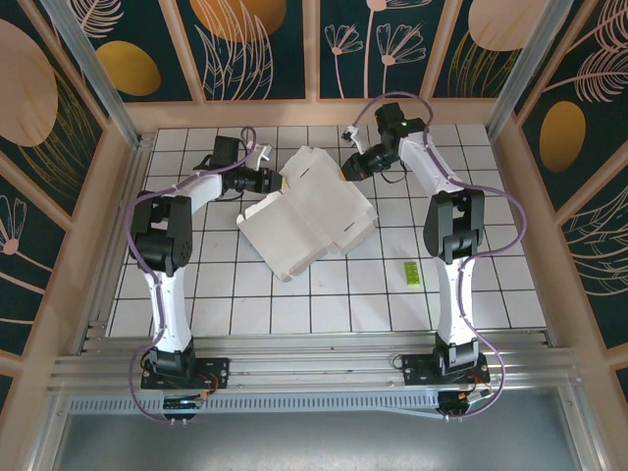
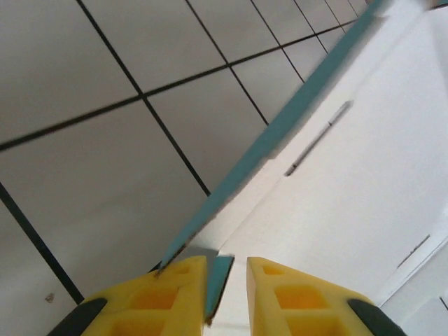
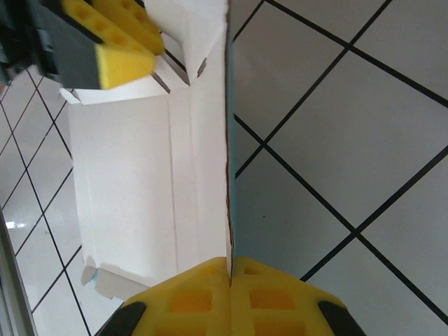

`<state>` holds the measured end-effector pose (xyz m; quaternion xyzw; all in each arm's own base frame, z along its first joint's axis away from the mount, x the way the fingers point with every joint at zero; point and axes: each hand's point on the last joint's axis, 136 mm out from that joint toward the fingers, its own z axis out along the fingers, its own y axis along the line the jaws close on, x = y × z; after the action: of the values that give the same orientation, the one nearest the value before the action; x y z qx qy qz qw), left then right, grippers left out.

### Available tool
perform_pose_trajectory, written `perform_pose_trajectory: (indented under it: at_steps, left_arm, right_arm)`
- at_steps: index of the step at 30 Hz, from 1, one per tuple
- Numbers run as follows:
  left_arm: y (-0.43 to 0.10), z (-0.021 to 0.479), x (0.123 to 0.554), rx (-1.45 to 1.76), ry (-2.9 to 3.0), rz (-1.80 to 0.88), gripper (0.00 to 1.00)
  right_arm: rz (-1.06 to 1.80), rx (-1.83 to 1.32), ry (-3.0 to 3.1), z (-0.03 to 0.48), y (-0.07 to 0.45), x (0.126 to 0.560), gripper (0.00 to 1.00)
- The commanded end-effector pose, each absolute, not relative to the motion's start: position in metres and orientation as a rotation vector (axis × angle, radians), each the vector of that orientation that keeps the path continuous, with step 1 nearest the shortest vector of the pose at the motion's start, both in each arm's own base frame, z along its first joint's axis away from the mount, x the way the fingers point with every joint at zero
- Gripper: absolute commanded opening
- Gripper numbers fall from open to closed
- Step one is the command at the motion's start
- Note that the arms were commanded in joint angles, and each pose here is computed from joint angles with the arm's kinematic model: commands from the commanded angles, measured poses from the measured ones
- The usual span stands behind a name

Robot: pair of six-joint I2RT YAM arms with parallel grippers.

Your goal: Fold the paper box

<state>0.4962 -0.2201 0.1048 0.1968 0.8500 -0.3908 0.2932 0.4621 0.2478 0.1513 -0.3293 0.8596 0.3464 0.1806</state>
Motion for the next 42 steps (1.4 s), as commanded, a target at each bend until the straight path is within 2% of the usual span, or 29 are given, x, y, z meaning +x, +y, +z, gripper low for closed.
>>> perform_pose_trajectory:
  at_steps: [1, 9, 10, 12, 14, 17, 21, 39, 42]
  left_arm:
    - [-0.233, 0.134, 0.492, 0.656, 2.17, -0.89, 0.22]
    - [-0.249, 0.097, 0.485, 0.698, 2.282, -0.852, 0.21]
    - [-0.245, 0.097, 0.487, 0.67, 2.291, -0.823, 0.26]
    - [-0.239, 0.102, 0.489, 0.634, 2.276, -0.767, 0.45]
    - [-0.228, 0.113, 0.494, 0.585, 2.261, -0.683, 0.5]
    - [-0.214, 0.115, 0.501, 0.548, 2.293, -0.583, 0.49]
    - [-0.206, 0.094, 0.502, 0.585, 2.418, -0.551, 0.49]
    - [-0.222, 0.068, 0.497, 0.64, 2.532, -0.726, 0.44]
    - [-0.223, 0.066, 0.496, 0.641, 2.532, -0.736, 0.37]
  right_arm:
    - [0.975, -0.909, 2.428, 0.149, 0.253, 0.463, 0.0]
    - [0.942, -0.902, 2.434, 0.148, 0.253, 0.465, 0.0]
    - [0.94, -0.902, 2.433, 0.149, 0.253, 0.465, 0.0]
    - [0.932, -0.901, 2.433, 0.149, 0.252, 0.465, 0.0]
    - [0.929, -0.901, 2.437, 0.148, 0.252, 0.464, 0.01]
    - [0.935, -0.9, 2.434, 0.148, 0.252, 0.464, 0.01]
    - [0.938, -0.901, 2.436, 0.147, 0.253, 0.464, 0.01]
    - [0.93, -0.901, 2.437, 0.147, 0.253, 0.464, 0.01]
    - [0.926, -0.898, 2.437, 0.148, 0.253, 0.465, 0.01]
